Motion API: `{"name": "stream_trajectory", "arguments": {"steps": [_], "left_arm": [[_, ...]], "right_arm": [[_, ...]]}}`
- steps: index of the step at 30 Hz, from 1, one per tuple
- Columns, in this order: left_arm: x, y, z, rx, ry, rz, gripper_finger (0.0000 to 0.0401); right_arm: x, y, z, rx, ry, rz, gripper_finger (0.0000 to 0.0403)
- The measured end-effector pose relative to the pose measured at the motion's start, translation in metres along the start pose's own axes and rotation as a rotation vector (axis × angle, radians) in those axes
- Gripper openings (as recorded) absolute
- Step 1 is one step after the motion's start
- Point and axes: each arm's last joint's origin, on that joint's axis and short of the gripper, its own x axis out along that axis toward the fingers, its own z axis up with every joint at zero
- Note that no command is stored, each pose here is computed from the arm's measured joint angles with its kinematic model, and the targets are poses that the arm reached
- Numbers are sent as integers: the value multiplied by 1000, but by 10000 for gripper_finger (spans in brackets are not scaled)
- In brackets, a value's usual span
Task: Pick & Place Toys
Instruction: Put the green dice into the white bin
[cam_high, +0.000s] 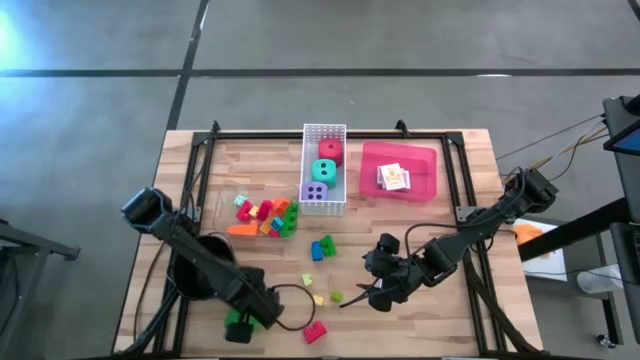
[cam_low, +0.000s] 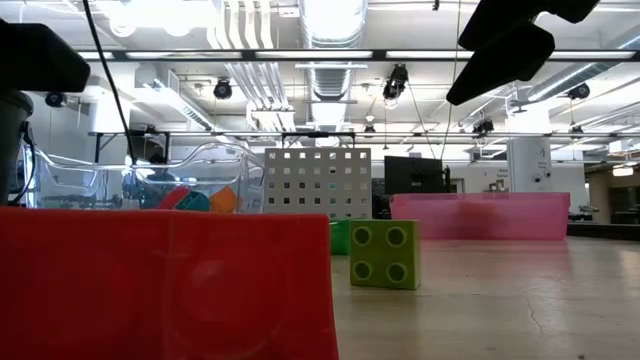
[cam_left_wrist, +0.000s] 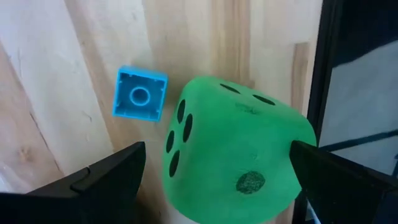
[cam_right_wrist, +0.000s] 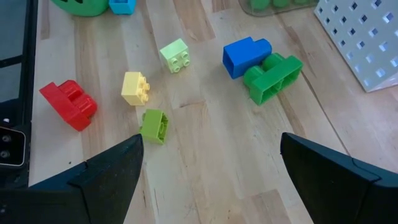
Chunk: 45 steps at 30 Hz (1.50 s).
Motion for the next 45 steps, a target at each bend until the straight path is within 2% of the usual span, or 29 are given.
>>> {"name": "stream_trajectory", "arguments": {"steps": [5, 11, 20, 24, 30, 36, 45], "left_arm": [[4, 4, 1, -43, 8, -21, 398], [15, 4, 0, -39, 38, -150, 398], [17, 5, 1, -39, 33, -171, 388], [17, 4, 2, -41, 23, -169, 341], [17, 4, 3, -98, 10, -162, 227], [14, 2, 5, -52, -24, -179, 135], [10, 0, 6, -50, -88, -147, 121]], "right_arm": [[0, 0, 0, 1, -1, 1, 371], [0, 0, 0, 2, -3, 2, 371], [0, 1, 1, 5, -7, 6, 371], [0, 1, 1, 6, -8, 7, 371], [0, 1, 1, 7, -10, 9, 371], [0, 1, 1, 7, -10, 9, 371], [0, 1, 1, 8, -12, 11, 371]]}}
